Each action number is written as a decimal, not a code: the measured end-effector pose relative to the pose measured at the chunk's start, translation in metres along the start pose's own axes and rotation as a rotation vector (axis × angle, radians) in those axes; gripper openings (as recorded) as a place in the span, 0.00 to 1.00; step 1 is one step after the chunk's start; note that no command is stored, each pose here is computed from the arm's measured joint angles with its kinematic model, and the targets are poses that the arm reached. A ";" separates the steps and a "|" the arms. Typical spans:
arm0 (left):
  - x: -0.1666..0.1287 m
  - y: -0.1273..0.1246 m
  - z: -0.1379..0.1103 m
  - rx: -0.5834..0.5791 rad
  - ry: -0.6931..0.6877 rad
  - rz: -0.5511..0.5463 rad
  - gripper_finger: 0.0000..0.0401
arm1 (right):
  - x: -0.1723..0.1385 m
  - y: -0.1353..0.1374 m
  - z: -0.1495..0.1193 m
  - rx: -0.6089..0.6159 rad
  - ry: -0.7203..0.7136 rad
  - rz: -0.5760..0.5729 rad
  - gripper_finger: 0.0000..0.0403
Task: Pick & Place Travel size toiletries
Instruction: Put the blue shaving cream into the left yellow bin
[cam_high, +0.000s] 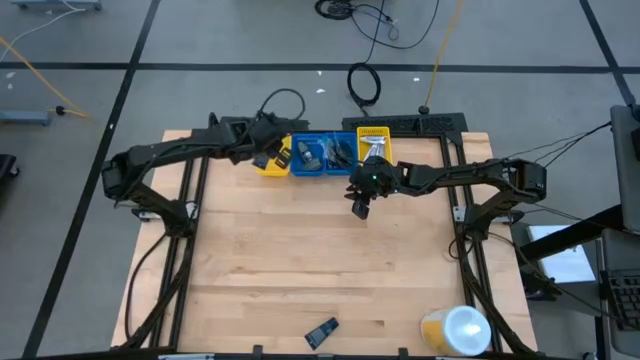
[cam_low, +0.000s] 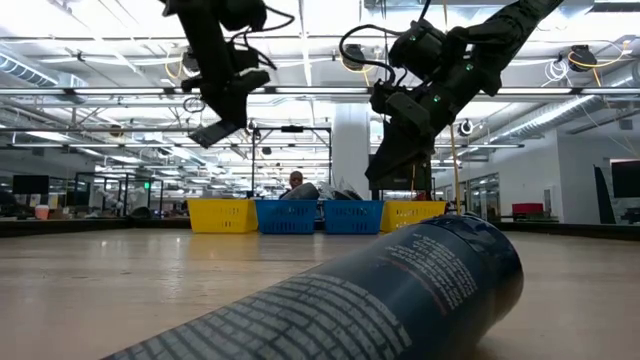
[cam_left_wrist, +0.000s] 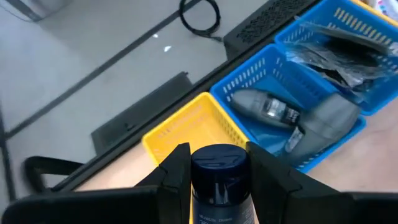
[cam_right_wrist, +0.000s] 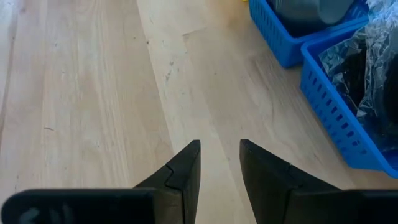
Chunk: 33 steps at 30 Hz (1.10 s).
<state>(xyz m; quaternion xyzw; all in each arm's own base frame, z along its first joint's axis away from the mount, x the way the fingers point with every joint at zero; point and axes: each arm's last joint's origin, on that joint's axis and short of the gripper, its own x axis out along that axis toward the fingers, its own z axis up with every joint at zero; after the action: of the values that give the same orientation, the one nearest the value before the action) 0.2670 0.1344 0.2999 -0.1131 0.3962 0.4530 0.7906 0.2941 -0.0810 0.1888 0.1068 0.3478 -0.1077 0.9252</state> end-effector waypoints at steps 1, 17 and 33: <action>0.004 0.002 -0.001 -0.010 0.001 -0.009 0.27 | 0.000 0.000 0.000 0.000 0.000 0.000 0.27; 0.067 0.027 -0.029 -0.236 -0.091 -0.067 0.27 | 0.000 0.000 0.003 -0.003 -0.033 0.003 0.27; 0.079 0.028 -0.044 -0.323 -0.144 0.004 0.59 | 0.000 0.000 0.004 -0.003 -0.038 0.003 0.27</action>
<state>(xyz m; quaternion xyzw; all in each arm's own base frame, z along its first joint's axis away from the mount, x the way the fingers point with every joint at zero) 0.2432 0.1760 0.2183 -0.2051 0.2611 0.5193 0.7875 0.2964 -0.0818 0.1916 0.1038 0.3302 -0.1077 0.9320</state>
